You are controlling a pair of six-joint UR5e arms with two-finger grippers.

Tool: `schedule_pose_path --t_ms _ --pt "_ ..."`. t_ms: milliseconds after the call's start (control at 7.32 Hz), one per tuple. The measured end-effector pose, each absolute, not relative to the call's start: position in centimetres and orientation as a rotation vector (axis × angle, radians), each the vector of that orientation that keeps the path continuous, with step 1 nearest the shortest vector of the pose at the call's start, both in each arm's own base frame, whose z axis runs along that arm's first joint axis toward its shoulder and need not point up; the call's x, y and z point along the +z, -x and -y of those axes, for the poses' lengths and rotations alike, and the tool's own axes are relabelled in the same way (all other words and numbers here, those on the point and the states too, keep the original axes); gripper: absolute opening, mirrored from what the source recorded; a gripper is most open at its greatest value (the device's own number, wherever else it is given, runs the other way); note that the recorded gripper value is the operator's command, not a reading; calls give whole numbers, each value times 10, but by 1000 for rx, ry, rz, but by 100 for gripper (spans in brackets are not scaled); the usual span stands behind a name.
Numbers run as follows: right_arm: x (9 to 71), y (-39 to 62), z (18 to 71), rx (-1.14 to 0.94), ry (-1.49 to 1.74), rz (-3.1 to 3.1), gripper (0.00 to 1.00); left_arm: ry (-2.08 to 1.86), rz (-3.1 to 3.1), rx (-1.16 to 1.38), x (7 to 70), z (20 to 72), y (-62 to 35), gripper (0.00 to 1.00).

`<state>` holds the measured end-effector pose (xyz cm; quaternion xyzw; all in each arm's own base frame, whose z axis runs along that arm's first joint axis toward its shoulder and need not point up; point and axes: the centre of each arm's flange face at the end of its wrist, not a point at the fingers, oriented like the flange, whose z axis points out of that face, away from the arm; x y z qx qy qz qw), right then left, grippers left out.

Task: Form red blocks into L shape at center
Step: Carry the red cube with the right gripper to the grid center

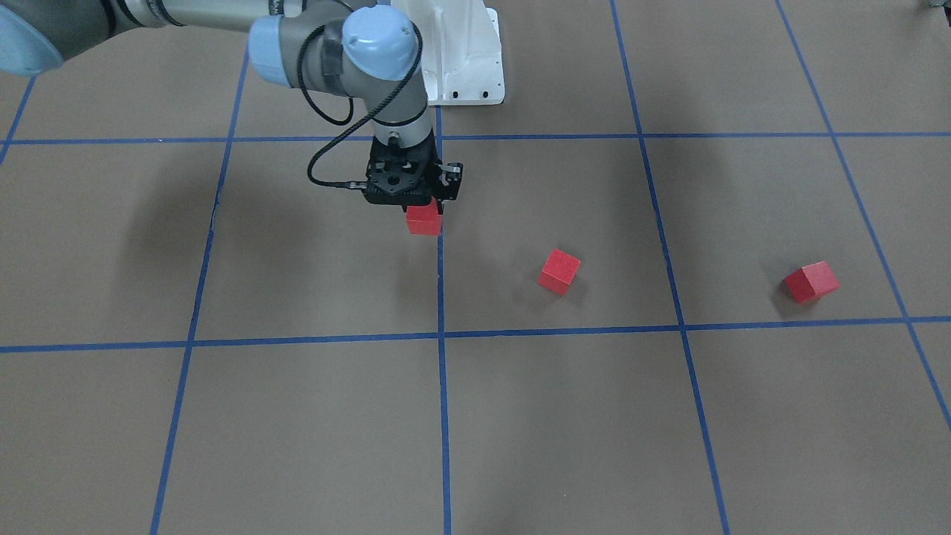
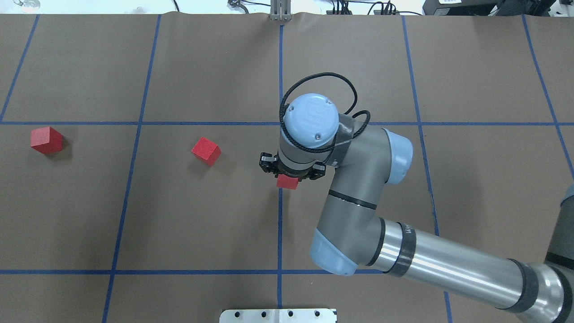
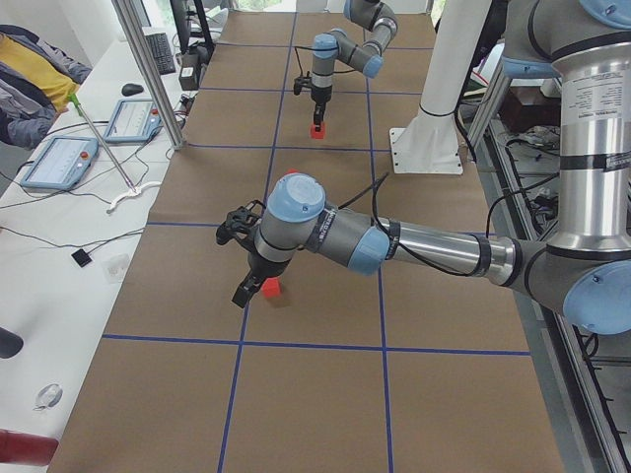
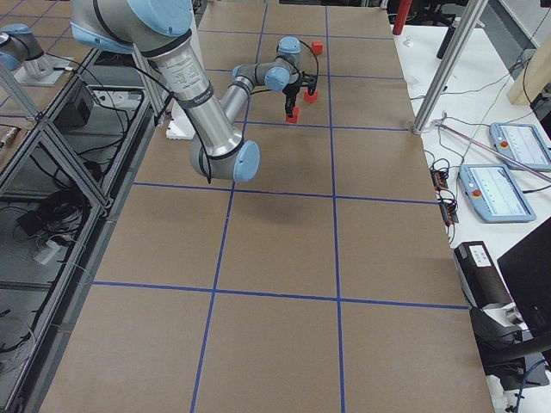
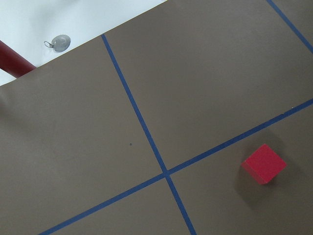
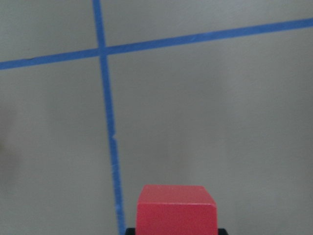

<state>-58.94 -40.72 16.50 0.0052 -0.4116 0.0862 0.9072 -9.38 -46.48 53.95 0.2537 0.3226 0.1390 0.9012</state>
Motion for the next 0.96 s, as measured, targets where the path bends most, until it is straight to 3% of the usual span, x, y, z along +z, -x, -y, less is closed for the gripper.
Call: schedule_pose_path --t_ms 546,819,956 --pt "170 628 391 130 -31 801 12 -525 -667 287 540 465 94 100" --pt "179 626 390 99 -40 791 22 -525 -667 288 539 465 94 100" --pt "181 625 390 96 -41 790 35 -525 -667 288 540 465 94 100"
